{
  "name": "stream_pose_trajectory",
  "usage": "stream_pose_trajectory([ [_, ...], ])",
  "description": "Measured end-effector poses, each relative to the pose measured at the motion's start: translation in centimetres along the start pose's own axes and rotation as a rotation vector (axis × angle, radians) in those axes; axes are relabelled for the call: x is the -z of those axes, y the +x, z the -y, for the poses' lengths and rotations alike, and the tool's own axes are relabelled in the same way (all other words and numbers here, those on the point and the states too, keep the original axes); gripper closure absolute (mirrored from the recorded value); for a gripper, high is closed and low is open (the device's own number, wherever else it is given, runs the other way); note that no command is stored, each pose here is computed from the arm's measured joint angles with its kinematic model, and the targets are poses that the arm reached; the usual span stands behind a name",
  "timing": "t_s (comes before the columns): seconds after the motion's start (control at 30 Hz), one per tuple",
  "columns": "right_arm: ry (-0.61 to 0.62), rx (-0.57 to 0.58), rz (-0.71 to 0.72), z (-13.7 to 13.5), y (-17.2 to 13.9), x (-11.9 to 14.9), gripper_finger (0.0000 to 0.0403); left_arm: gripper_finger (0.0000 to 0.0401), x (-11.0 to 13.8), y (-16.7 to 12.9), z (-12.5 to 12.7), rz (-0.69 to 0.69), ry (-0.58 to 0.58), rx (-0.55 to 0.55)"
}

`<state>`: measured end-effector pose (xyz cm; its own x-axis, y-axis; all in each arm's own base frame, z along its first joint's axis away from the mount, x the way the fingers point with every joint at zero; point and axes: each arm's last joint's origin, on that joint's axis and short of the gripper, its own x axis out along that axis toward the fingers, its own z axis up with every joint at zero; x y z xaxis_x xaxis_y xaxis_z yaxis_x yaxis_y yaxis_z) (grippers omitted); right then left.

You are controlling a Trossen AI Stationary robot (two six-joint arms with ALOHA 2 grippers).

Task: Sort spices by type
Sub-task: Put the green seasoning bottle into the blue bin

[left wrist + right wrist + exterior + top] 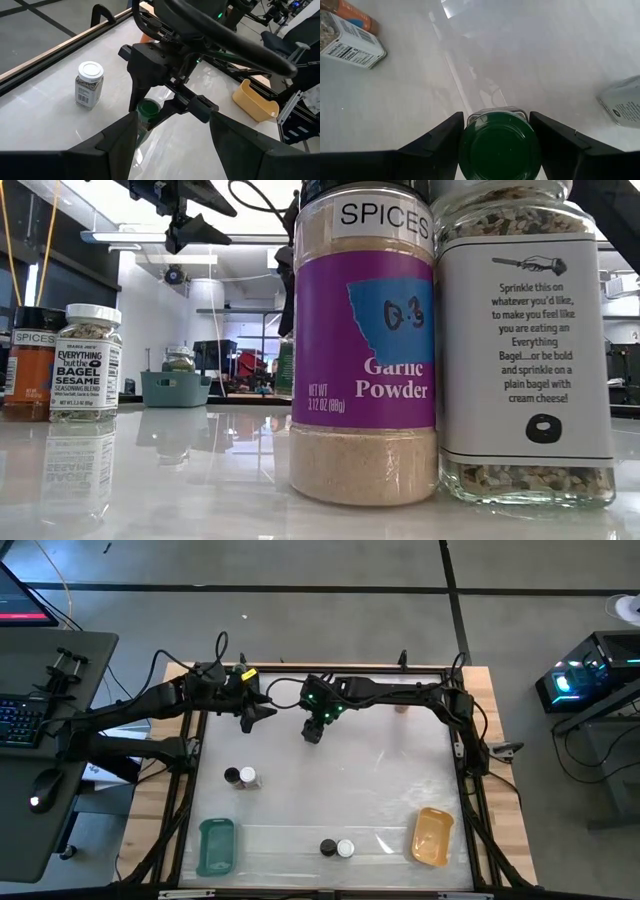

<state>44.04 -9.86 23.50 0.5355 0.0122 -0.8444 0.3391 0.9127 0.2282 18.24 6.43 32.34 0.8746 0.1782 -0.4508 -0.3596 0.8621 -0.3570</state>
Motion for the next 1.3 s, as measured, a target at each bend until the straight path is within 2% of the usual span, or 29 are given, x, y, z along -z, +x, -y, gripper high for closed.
stream_pose_trajectory([
  [0.13,0.0,-0.028,-0.007,-0.1,0.0,0.0,0.0183,0.0168,0.0,0.0,0.0,0.0,0.0,0.0],
  [0.5,0.0,-0.01,-0.006,0.0,0.0,0.0,0.0181,0.0168,0.0,0.0,0.0,0.0,0.001,0.0],
  [0.9,0.002,0.01,-0.014,0.0,0.0,0.1,0.0143,0.0168,0.0,0.0,0.0,0.0,0.001,0.0],
  [1.1,-0.002,0.001,0.054,0.1,-0.4,-0.8,0.0133,0.0168,0.0,0.0,0.0,0.0,0.001,0.0],
  [1.3,-0.004,0.01,0.127,1.2,-2.8,-3.0,0.0132,0.0168,0.0,0.0,0.0,0.0,0.003,0.0],
])
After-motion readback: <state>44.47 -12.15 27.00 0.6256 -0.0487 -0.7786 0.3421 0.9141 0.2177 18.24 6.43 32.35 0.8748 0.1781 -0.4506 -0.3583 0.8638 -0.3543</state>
